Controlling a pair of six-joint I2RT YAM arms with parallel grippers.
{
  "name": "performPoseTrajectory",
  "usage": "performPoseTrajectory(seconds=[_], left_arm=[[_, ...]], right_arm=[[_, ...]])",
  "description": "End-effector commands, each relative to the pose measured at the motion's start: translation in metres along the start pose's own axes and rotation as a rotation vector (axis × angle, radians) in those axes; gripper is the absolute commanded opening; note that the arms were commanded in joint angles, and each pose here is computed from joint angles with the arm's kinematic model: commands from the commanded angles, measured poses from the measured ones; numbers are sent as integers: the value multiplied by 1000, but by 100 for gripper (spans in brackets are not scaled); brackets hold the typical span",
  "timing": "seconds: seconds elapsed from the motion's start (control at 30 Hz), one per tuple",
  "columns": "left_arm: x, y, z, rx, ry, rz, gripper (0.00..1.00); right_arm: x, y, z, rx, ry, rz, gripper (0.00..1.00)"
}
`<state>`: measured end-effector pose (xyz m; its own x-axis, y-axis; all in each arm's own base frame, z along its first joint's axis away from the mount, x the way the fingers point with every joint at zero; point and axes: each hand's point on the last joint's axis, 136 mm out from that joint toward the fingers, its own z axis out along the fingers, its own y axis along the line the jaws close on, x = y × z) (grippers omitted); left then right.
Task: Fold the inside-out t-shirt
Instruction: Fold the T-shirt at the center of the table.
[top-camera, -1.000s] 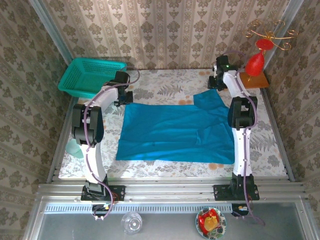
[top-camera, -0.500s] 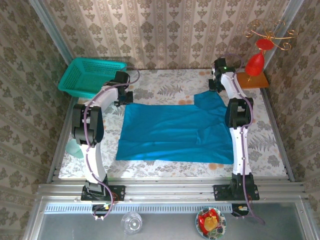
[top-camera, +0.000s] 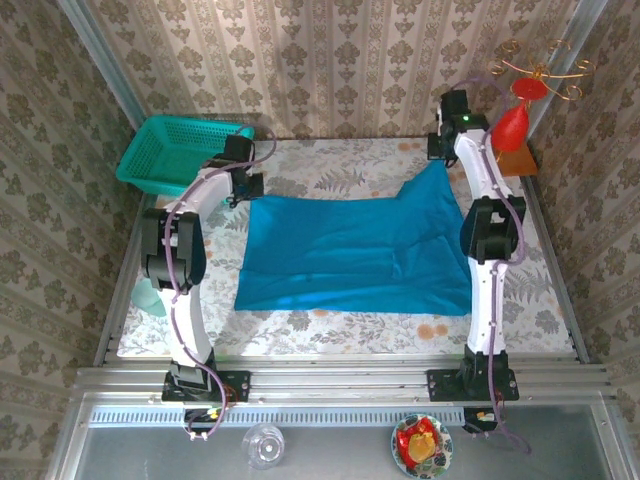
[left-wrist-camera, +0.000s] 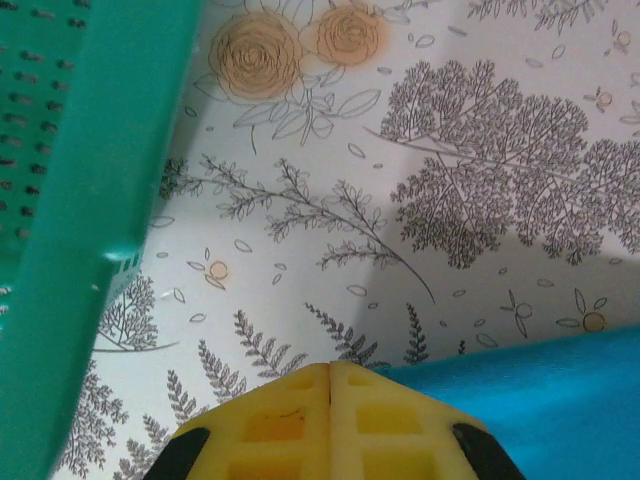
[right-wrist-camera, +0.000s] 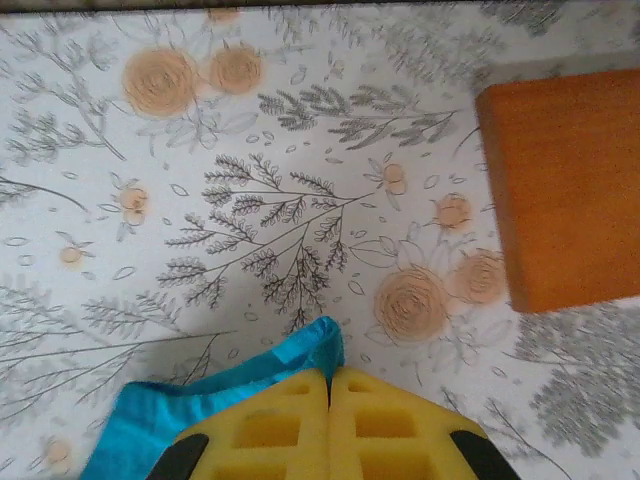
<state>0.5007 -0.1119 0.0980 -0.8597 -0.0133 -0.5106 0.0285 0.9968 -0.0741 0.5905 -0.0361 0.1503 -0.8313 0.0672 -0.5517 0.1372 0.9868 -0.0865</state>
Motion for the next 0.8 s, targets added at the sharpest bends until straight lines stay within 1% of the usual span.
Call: performPoseTrajectory(seconds=[0.0,0.13,0.33,0.53,0.63,0.77], left_arm=[[-15,-4,-26,36,-80,19,0],[-9,-3,-35,56,-101,24,0],[9,4,-57,98,-150,-15,0],[38,16,-66,128,-150,-71,0],[51,21,-71,133,-158,-87,0],[66,23,-77,150,-174,-102,0]], right_arm=[[0,-5,-32,4,-31,35,0],[23,-6,-62,-16,-30,72,0],[72,-18,-104,-4,-20,128,0],[124,-40,-124,32,19,207,0],[144,-50,-132,38,17,247,0],[172,-55,-134,29,36,287,0]])
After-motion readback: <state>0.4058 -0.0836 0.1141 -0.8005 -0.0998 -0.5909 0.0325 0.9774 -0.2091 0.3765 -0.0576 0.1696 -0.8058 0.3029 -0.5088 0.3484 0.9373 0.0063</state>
